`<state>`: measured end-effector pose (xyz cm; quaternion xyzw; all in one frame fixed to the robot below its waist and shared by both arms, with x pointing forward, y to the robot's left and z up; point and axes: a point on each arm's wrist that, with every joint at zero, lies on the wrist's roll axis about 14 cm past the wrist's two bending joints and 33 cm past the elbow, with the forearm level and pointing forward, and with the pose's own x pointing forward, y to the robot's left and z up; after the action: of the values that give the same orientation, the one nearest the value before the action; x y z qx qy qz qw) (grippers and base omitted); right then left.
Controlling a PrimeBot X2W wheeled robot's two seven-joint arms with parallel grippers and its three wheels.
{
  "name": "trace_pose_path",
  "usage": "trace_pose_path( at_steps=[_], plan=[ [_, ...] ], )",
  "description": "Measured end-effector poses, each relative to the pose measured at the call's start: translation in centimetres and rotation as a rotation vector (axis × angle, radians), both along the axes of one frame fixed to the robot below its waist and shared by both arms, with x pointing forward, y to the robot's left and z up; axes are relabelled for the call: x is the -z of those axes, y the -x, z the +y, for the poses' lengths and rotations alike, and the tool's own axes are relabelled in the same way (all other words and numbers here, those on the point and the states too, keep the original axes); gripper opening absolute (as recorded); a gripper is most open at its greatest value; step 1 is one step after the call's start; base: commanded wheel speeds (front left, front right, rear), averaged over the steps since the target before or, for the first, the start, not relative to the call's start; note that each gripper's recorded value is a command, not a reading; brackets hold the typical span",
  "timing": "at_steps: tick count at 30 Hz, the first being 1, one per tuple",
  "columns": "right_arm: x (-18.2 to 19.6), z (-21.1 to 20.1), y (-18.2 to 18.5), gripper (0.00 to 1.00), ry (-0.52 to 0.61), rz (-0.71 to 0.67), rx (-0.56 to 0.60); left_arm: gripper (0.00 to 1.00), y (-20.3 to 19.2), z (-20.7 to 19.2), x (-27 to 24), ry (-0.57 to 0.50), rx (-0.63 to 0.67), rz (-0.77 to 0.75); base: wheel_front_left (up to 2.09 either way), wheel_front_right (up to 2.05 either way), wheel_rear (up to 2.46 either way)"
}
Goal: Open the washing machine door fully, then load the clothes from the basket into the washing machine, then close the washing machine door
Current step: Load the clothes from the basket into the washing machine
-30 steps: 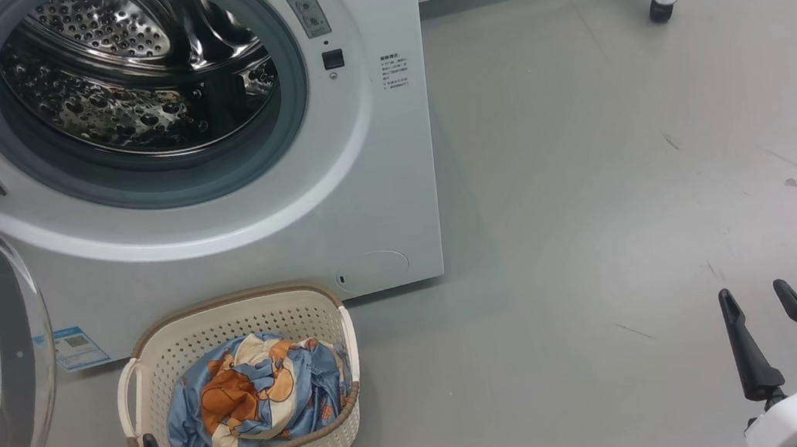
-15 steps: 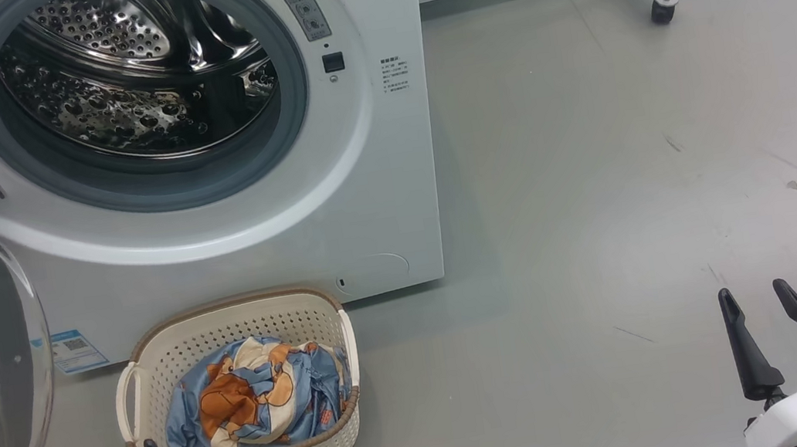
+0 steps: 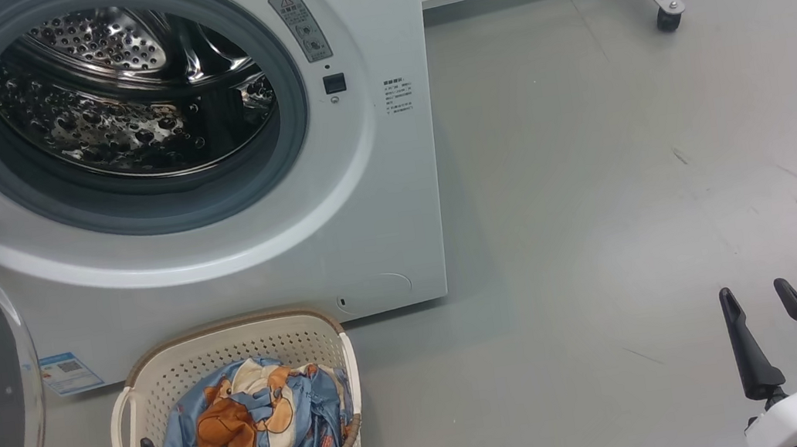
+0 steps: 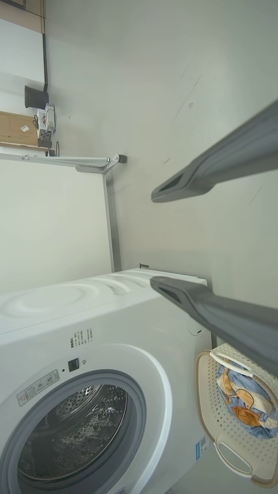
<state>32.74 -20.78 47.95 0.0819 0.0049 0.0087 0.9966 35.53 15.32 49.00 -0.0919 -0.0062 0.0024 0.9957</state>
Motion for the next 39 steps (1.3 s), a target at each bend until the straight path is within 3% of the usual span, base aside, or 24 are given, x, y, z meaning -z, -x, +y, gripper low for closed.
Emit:
trace_pose_path(
  at_steps=[39],
  plan=[
    [0.11,0.08,-0.08,1.0,0.0,0.004,-0.003,1.0,0.04,0.0,0.25,-0.003,-0.009,0.01,0.14,-0.14,0.0]
  ],
)
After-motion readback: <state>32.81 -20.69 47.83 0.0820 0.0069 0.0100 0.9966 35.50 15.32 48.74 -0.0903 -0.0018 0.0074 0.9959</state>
